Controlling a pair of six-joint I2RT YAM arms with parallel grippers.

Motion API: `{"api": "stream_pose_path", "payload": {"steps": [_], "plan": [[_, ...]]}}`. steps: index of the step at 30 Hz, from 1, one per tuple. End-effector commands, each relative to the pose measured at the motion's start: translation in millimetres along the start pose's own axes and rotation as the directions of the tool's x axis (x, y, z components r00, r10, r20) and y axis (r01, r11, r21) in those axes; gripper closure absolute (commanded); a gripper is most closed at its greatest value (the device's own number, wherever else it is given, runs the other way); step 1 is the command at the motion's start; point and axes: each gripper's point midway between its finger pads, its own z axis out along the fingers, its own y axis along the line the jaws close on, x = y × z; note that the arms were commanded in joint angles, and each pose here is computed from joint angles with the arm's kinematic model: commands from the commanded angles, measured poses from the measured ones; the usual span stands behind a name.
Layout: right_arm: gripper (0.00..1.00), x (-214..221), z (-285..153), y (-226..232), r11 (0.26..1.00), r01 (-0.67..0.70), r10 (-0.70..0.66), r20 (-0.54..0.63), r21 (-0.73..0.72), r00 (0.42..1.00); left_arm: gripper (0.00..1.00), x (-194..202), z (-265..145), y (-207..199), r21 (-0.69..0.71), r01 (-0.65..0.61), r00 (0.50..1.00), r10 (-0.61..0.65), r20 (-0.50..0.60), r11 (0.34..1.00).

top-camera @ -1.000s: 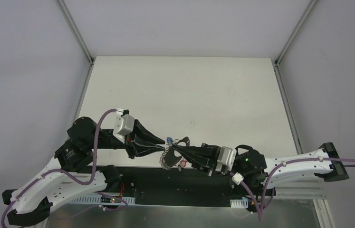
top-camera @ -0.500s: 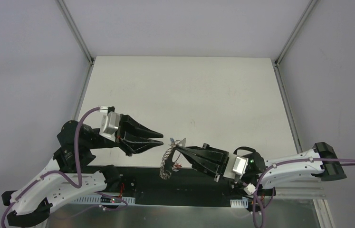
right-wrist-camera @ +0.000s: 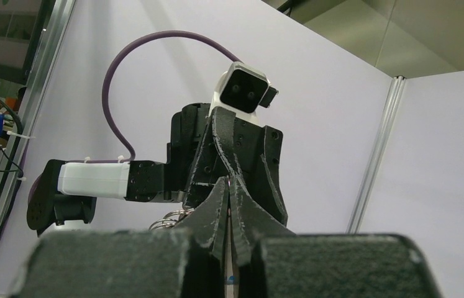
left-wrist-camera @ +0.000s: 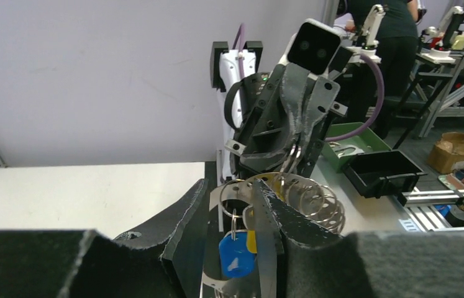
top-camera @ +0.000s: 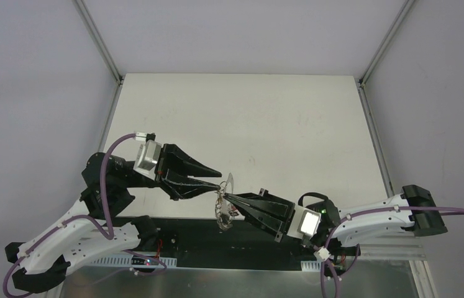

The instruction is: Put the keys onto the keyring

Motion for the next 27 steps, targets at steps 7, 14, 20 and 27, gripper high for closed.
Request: {"api": "stream_pose_path", "payload": {"steps": [7,14,20,27], "plan": [[1.00,-53,16,-34,0.996,0.009,-0.025,0.181,0.088,0.983,0.67,-30,-10,-31,0.106,-0.071,0.993,0.060,0.101,0.992],[1.00,-50,17,-36,0.996,-0.016,0.001,0.184,0.082,0.983,0.66,-29,-12,-34,0.113,-0.072,0.993,0.061,0.099,0.991],[1.00,-45,22,-42,0.995,-0.050,0.034,0.181,0.089,0.983,0.66,-29,-10,-34,0.125,-0.066,0.993,0.053,0.102,0.990],[1.00,-45,27,-36,0.997,-0.066,0.056,0.198,0.047,0.979,0.65,-27,-7,-31,0.123,-0.066,0.994,0.054,0.098,0.990]]}}
